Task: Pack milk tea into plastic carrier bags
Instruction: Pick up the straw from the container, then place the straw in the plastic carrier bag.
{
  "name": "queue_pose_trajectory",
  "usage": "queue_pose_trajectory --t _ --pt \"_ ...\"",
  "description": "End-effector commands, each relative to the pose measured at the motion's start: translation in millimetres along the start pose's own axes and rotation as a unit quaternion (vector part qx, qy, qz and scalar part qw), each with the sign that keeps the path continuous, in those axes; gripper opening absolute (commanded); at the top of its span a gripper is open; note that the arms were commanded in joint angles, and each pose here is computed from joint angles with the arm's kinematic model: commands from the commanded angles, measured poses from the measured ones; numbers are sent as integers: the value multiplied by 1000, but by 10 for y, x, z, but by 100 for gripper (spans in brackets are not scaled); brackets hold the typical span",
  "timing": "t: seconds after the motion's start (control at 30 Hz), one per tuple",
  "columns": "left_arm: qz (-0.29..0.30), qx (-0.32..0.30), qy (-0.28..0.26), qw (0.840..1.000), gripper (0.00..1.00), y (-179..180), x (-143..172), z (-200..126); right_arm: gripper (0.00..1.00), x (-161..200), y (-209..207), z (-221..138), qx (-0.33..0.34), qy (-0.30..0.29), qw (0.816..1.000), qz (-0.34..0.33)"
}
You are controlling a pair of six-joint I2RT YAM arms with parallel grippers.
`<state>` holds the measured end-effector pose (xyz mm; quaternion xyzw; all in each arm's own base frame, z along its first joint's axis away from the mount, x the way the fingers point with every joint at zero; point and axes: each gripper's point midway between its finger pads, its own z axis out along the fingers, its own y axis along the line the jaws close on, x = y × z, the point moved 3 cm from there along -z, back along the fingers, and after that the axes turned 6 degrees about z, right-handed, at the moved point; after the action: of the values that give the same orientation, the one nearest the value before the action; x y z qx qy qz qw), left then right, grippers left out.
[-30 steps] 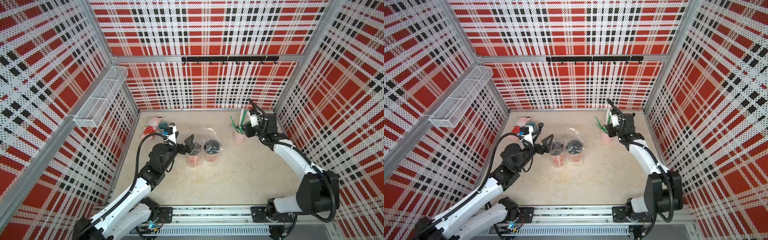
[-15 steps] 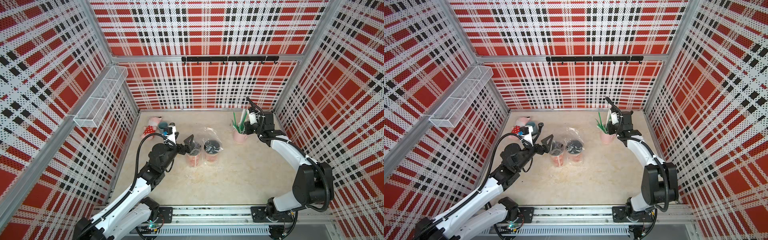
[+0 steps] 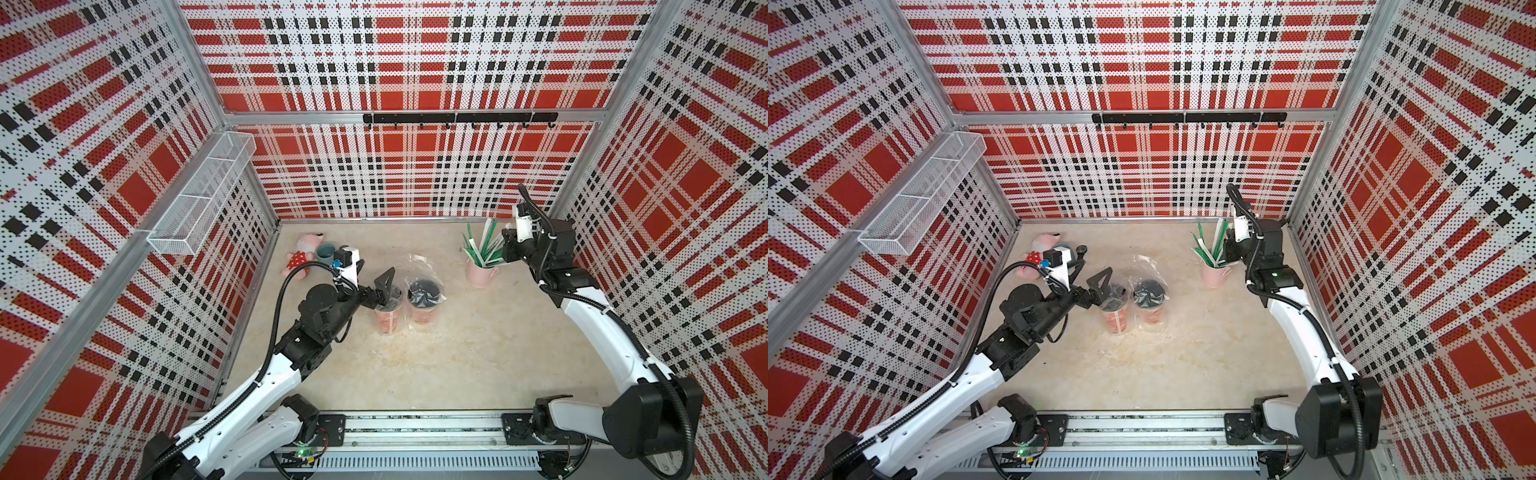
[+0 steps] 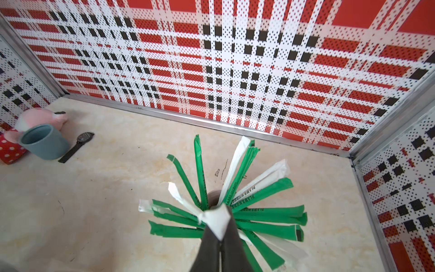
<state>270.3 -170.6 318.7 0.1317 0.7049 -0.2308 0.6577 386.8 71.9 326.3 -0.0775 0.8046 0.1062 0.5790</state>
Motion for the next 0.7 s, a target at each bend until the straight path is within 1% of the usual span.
queue_pose_trajectory --t 0.0,0.07,0.13,0.2,0.3,0.37,0.47,0.57,0.67 --pt "14 -7 7 1000 97 -2 -28 -20 0 -273 164 -245 -37 -26 999 3" --pt "14 -5 18 1000 96 -15 29 -8 0 -391 257 -376 -53 -39 998 -1" --pt "13 -1 24 1000 95 -37 62 -3 0 -521 340 -527 -42 -52 998 -17" --pt "13 -1 24 1000 95 -41 73 -7 0 -663 456 -687 -48 -65 996 -29" --pt "12 -3 25 1000 93 -37 80 -4 0 -875 702 -967 -104 -99 989 -26" --pt "11 3 26 1000 92 -53 84 -1 0 -942 877 -1099 -147 -108 983 -15" --pt "8 -4 38 999 91 -32 136 3 0 -903 1100 -1208 -194 -88 977 4" --pt "-3 -24 46 999 92 30 184 -25 0 -827 1162 -1318 -206 -66 976 31" --pt "-13 -22 44 999 92 29 201 -56 0 -759 1243 -1403 -231 -50 970 54"
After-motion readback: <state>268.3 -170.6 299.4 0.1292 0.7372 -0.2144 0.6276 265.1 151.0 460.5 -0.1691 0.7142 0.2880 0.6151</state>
